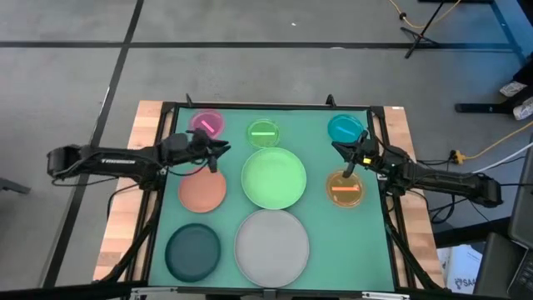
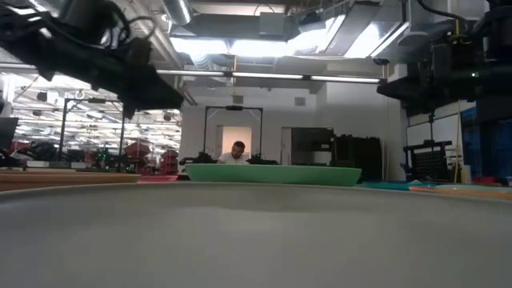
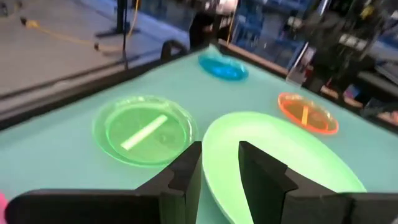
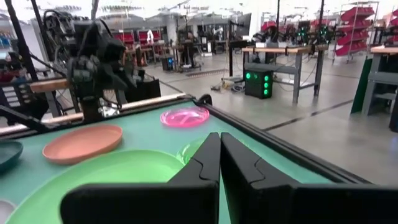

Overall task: Stack plastic plates
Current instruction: Stack the light green plate on top of the gray plate

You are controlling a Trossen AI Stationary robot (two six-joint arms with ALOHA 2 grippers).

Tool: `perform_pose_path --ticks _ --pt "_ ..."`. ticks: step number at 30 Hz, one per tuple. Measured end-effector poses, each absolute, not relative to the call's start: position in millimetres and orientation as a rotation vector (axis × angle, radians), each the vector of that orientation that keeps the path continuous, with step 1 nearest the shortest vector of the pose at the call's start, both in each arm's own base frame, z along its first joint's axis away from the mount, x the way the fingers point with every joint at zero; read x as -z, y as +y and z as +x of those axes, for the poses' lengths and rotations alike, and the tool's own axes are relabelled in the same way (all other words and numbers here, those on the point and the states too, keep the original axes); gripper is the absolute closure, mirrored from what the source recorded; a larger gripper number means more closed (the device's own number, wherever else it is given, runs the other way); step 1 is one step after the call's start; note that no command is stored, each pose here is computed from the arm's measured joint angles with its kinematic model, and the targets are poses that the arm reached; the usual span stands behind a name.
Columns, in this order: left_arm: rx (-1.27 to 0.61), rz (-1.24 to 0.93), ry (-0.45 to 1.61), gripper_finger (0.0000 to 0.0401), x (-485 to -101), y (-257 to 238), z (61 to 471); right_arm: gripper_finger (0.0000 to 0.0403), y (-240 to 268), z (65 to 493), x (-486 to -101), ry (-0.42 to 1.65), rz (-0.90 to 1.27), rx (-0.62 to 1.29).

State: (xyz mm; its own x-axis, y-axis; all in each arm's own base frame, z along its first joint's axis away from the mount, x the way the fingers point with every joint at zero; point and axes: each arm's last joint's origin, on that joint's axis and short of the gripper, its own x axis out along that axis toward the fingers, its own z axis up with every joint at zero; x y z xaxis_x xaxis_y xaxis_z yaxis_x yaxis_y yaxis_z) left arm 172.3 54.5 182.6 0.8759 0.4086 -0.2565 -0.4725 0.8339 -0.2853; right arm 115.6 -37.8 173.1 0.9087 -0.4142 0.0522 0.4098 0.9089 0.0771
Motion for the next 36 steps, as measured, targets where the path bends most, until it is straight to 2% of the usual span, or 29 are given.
perform_pose_path --ticks 10,19,25,29,32,36 --pt "-0.449 -0.387 0.303 0.0303 -179 59 214 0.0396 -42 132 -198 -0.028 0.004 0.421" --pt "-0.506 -0.387 0.333 0.0303 -177 66 229 0.0396 -48 151 -223 0.001 -0.085 0.42" --pt "-0.518 -0.469 0.357 0.0303 -178 67 237 0.0396 -48 157 -227 0.02 -0.086 0.354" --pt "-0.53 -0.494 0.482 0.0302 -173 67 246 0.0396 -47 158 -222 0.066 -0.067 0.336" --pt "-0.511 -0.493 0.562 0.029 -170 66 257 0.0396 -47 158 -220 0.081 -0.04 0.338" --pt "-0.507 -0.484 0.65 0.0248 -169 69 271 0.0396 -47 158 -218 0.093 -0.012 0.339"
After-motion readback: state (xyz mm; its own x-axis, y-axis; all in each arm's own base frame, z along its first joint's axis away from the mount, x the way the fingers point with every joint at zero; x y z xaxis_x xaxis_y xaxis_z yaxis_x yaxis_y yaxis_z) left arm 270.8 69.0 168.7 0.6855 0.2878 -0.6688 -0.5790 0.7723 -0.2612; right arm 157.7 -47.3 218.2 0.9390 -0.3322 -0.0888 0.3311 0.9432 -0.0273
